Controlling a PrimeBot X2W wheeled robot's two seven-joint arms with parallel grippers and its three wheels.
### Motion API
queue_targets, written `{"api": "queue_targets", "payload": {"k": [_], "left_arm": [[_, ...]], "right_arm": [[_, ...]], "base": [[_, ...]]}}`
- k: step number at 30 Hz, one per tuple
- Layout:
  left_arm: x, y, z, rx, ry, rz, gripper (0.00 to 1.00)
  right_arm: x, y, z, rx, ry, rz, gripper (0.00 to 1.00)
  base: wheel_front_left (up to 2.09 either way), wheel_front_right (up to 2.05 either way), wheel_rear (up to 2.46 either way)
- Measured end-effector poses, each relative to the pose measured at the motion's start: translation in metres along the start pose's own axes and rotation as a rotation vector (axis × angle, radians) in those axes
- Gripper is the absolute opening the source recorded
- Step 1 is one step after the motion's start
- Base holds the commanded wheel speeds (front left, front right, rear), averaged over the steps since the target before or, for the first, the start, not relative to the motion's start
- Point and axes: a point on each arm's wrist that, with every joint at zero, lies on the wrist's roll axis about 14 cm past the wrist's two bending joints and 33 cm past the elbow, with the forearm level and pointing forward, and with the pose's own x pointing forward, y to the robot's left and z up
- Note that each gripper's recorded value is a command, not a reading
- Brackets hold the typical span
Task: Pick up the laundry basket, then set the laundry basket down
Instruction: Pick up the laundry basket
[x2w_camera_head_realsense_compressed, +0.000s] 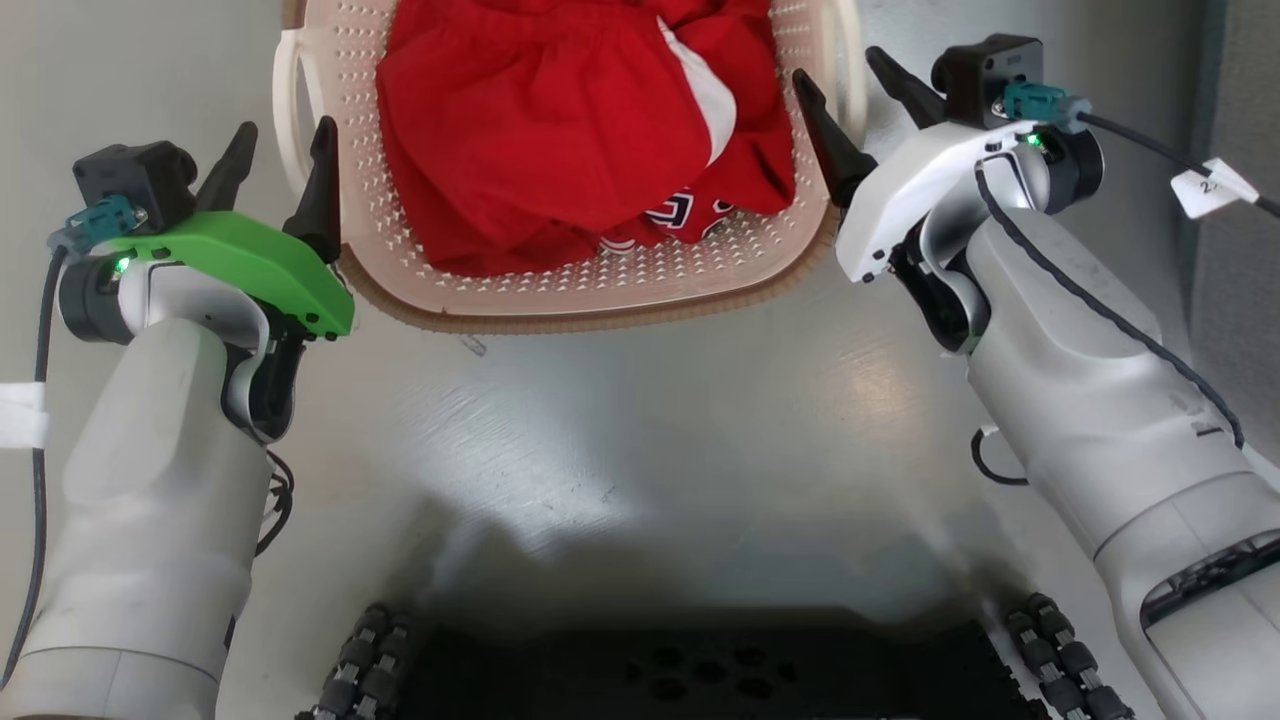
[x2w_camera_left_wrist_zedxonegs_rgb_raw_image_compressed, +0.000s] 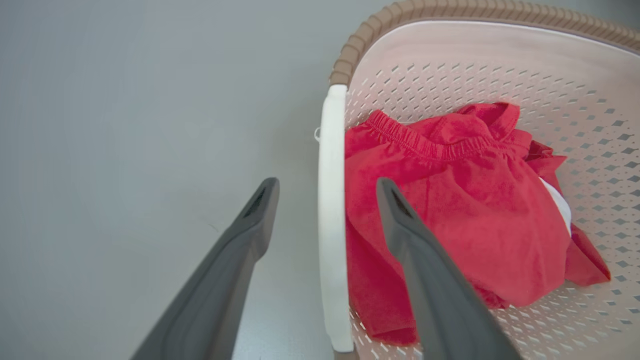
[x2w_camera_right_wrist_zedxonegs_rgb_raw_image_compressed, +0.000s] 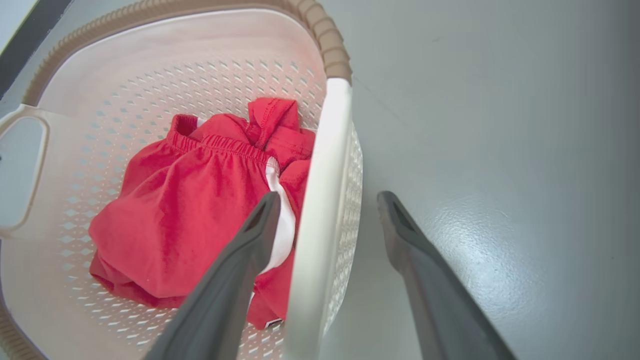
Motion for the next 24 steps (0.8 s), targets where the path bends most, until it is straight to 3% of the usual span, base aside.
{"api": "queue_targets", "payload": {"k": [24], "left_arm": [[0.007, 0.006, -0.019, -0.020, 0.086, 0.002, 1.00]], "right_arm": [[0.020, 0.006, -0.016, 0.025, 0.076, 0.029, 1.00]], "base": [[0.00, 0.00, 0.00]]}}
